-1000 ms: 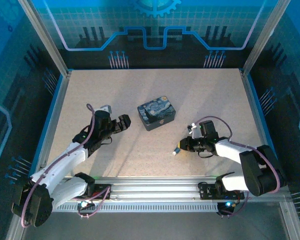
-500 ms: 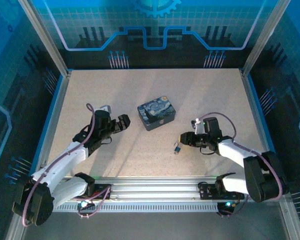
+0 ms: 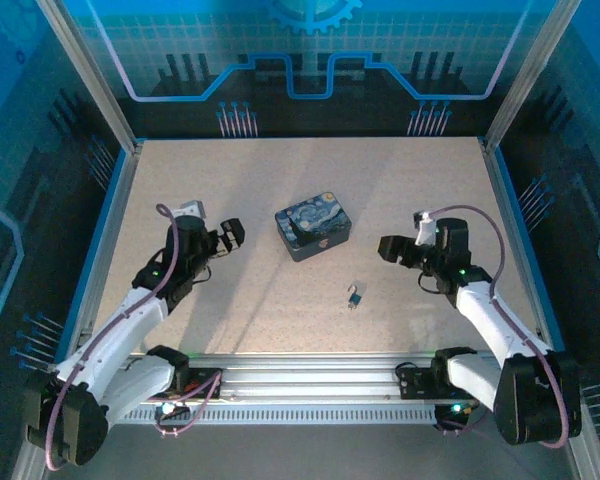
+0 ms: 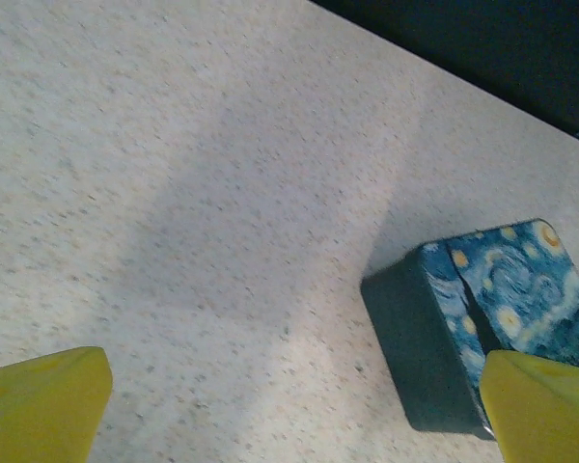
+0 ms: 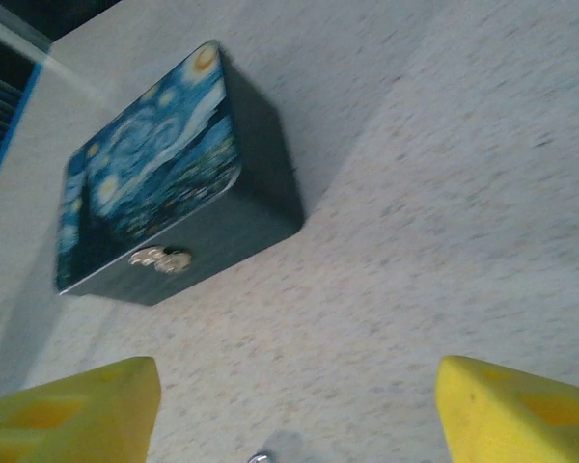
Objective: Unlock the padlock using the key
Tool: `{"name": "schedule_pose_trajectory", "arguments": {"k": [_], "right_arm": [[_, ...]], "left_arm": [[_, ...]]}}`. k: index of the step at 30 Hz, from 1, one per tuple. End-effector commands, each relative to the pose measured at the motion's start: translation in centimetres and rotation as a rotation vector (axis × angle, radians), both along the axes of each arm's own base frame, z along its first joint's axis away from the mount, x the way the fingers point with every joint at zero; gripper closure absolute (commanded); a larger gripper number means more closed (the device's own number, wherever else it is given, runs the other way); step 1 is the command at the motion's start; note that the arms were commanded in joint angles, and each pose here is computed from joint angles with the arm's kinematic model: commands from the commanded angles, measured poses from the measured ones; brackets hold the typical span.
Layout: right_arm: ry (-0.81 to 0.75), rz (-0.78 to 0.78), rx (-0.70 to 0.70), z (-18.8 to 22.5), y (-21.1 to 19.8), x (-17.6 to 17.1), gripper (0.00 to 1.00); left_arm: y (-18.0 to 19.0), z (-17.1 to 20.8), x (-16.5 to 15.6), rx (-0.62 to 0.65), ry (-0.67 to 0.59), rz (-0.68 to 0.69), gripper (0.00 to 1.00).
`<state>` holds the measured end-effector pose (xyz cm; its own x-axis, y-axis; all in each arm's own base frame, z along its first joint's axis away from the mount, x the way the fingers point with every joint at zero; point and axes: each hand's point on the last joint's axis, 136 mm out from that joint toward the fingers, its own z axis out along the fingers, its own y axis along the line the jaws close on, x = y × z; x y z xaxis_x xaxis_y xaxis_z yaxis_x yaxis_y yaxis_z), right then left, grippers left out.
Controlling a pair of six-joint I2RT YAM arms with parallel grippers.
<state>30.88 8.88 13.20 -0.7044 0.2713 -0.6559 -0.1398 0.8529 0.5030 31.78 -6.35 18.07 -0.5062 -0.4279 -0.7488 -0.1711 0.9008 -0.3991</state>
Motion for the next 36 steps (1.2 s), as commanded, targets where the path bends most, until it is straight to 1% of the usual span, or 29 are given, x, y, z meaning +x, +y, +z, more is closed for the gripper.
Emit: {"name": "schedule_pose_trajectory", "arguments": {"k": [1,4,5,6,9,11,16,20,23,25,28,31,36], "right_arm": [[-0.059,-0.12,-0.093,0.8,-3.6,1.3,0.17],[-0.107,-0.19,-0.14,1.4,-5.7,2.1,0.04],[-0.121,-0.206,-0.154,1.5,-6.2,2.3,0.01],[-0.141,-0.216,-0.171,1.8,-6.5,2.5,0.0],[-0.195,-0.226,-0.225,2.4,-7.2,3.1,0.0],[-0.214,-0.226,-0.27,2.3,-7.7,3.5,0.0],[-0.228,-0.244,-0.387,0.5,-9.1,3.9,0.0],[-0.275,-0.241,-0.416,-0.7,-9.2,4.5,0.0],[-0.302,-0.227,-0.419,-1.6,-9.0,5.2,0.0],[-0.318,-0.195,-0.417,-1.5,-8.4,5.9,0.0],[-0.392,-0.151,-0.408,-0.9,-7.2,6.8,0.0],[-0.428,-0.105,-0.467,-1.0,-6.2,7.4,0.0],[-0.452,-0.063,-0.488,-3.1,-5.1,7.8,0.0]], "left_arm": [[2.9,1.3,0.1,0.161,-0.065,0.069,0.01],[4.3,1.5,0.1,0.218,-0.113,0.112,0.01],[4.7,1.5,0.1,0.23,-0.121,0.125,0.01],[5.1,1.5,0.1,0.241,-0.132,0.137,0.01],[6.1,1.0,0.0,0.275,-0.142,0.175,0.01],[6.4,0.5,0.1,0.297,-0.143,0.176,0.01],[6.6,-0.6,0.2,0.357,-0.162,0.166,0.01],[6.9,-1.5,0.2,0.387,-0.153,0.163,0.01],[6.5,-2.2,0.6,0.392,-0.139,0.125,0.01],[6.2,-2.8,1.0,0.393,-0.131,0.1,0.01],[6.0,-3.8,1.6,0.414,-0.113,0.07,0.01],[5.8,-4.8,2.3,0.404,-0.108,0.051,0.01],[5.9,-6.4,3.2,0.371,-0.133,0.046,0.01]]}}
